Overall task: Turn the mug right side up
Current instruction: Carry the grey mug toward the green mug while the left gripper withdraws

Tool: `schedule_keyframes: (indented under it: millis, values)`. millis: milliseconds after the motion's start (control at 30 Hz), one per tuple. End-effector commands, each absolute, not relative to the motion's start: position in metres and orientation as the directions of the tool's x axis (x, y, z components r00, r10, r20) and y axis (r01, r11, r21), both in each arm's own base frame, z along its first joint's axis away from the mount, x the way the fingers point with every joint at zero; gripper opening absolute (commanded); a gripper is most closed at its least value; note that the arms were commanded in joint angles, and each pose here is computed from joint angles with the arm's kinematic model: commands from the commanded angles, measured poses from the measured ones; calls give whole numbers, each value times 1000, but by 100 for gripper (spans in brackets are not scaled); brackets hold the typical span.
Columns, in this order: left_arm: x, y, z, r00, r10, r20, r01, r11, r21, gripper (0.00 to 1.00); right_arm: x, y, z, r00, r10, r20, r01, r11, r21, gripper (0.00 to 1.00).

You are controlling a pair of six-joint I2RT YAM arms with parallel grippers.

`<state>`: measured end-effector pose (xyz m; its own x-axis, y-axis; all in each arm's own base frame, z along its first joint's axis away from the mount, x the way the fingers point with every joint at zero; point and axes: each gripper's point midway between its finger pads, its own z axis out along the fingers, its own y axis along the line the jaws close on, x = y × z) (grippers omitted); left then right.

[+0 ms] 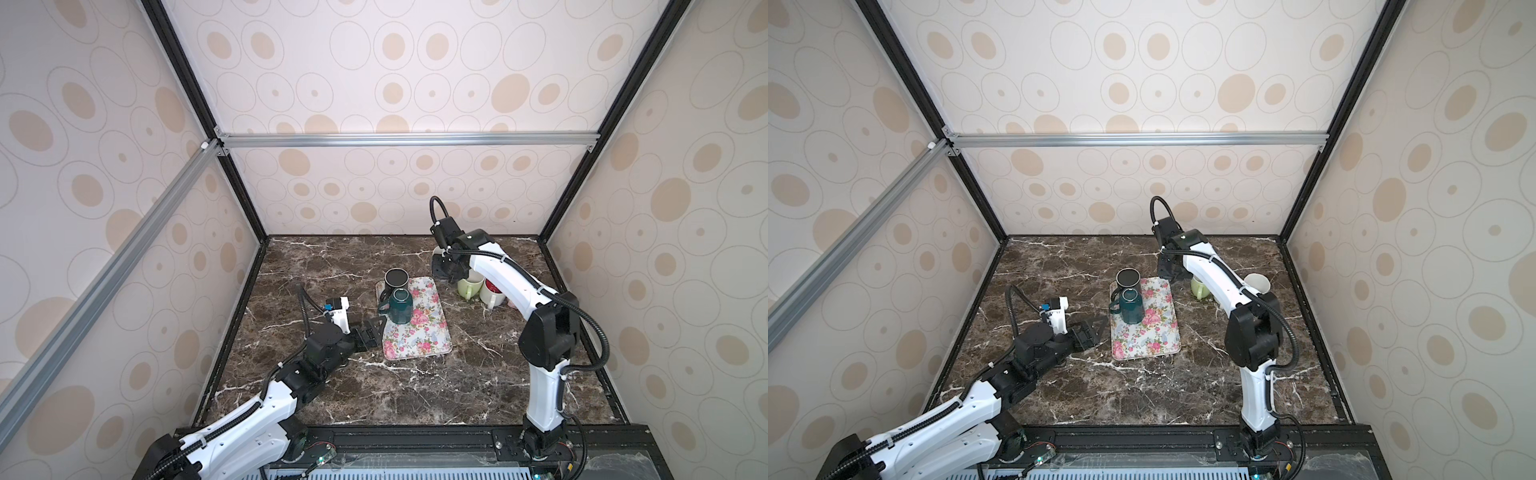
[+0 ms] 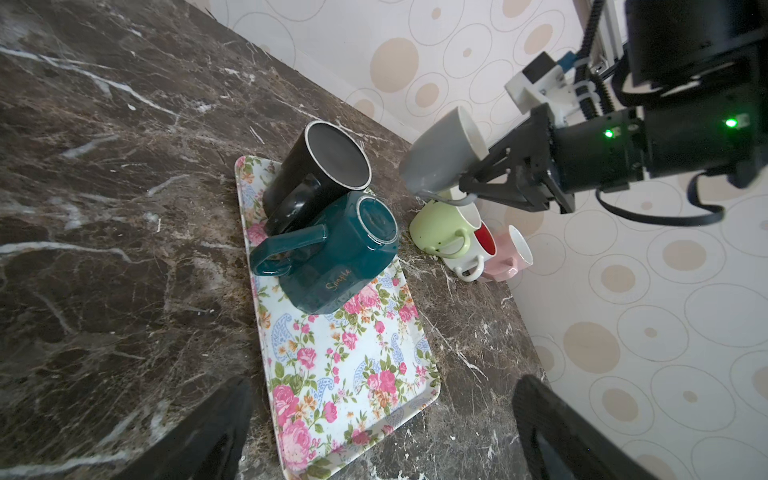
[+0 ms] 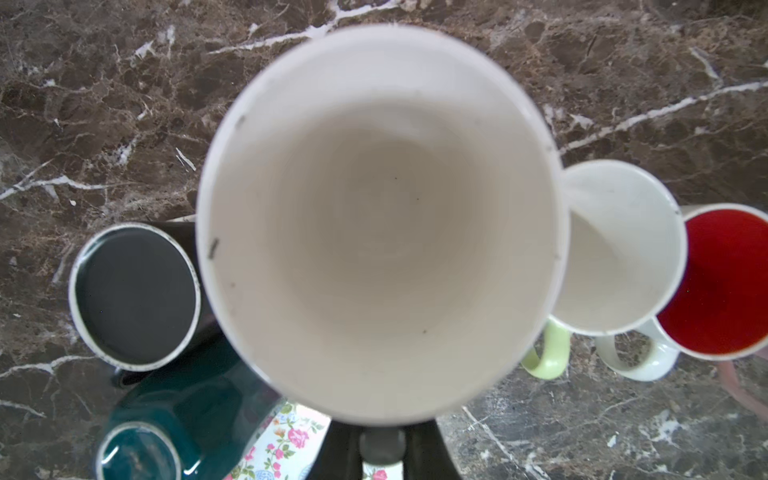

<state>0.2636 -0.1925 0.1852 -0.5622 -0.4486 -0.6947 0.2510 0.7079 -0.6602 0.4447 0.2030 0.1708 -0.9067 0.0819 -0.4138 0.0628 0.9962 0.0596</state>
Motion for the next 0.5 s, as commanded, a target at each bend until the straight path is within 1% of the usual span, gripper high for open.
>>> schedule_keyframes:
  millis: [0,167,467]
  values:
    - [266,-188,216,-475,-446,-758,323,713,-622,99,444,190,177,-919,51,-390,60,998,-11,0]
    - [261,-177,214,-465,-428,-775,302,747,-593,98,458,182,174,-919,60,-390,80,996,-33,0]
    - [256,-163,212,-427,-433,-794,288,767,-573,98,461,176,148,-945,75,-319,96,994,-50,0]
